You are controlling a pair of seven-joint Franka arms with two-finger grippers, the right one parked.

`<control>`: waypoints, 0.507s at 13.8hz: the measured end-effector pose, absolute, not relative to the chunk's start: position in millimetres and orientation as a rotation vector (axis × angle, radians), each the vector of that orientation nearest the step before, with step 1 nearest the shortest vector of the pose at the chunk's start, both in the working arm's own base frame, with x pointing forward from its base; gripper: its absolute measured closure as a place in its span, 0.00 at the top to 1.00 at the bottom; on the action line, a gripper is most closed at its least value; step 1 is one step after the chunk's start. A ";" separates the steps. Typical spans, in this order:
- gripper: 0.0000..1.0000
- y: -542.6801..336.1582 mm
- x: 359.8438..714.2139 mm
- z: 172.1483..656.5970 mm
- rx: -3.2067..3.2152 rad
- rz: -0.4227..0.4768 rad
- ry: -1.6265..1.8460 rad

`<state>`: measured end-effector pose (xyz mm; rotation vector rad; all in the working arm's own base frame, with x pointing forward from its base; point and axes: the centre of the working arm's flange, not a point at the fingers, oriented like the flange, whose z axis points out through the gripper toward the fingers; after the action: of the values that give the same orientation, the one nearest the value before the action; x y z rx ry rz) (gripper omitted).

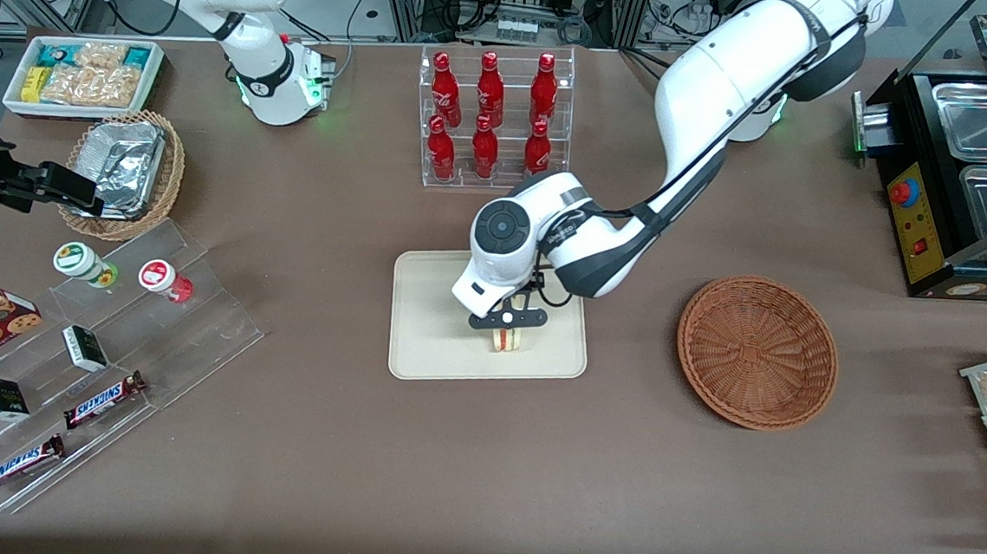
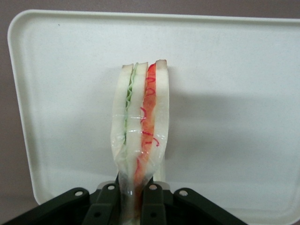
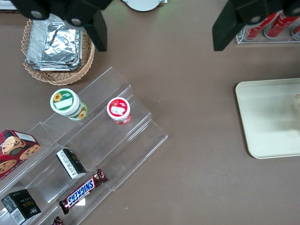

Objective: Place sandwich from basket to tray
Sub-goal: 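Lower the sandwich onto the tray and open the left gripper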

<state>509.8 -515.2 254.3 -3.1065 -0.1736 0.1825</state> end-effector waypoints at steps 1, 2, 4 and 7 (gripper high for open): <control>0.15 -518.1 507.5 251.3 -3.102 0.182 -0.183; 0.15 -519.6 506.2 249.4 -3.098 0.183 -0.195; 0.15 -519.9 506.3 248.4 -3.096 0.183 -0.217; 0.32 -519.3 508.5 249.6 -3.097 0.178 -0.225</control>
<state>508.5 -519.3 249.6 -3.0969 -0.2253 0.1778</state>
